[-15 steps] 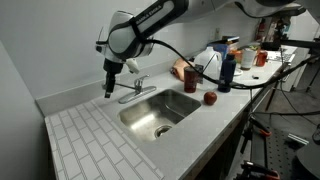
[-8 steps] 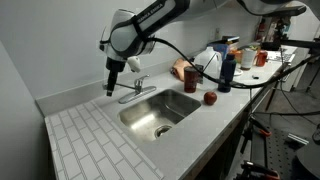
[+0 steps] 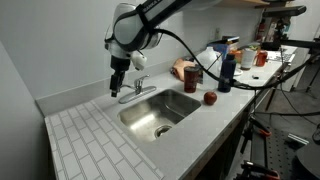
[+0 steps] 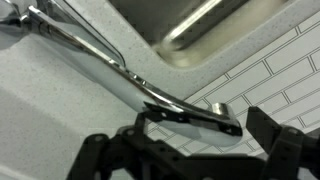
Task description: Pull the faucet nozzle to the center
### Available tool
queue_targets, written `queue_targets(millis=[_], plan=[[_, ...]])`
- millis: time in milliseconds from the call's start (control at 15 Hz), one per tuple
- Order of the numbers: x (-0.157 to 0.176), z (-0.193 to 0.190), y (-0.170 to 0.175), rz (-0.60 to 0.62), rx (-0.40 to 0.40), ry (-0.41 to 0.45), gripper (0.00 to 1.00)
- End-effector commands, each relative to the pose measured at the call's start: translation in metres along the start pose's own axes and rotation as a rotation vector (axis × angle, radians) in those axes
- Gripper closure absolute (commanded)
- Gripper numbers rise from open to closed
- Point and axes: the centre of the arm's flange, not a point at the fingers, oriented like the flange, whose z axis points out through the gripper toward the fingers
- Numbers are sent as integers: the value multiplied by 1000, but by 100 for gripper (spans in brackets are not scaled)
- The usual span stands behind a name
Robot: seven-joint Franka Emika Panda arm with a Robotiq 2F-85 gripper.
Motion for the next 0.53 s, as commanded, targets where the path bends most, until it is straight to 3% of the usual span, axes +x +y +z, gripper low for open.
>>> queue_targets(millis=[0, 467], plan=[[-31, -15, -18, 77, 27, -60, 0], [-73, -32, -19, 177, -17, -119, 0]])
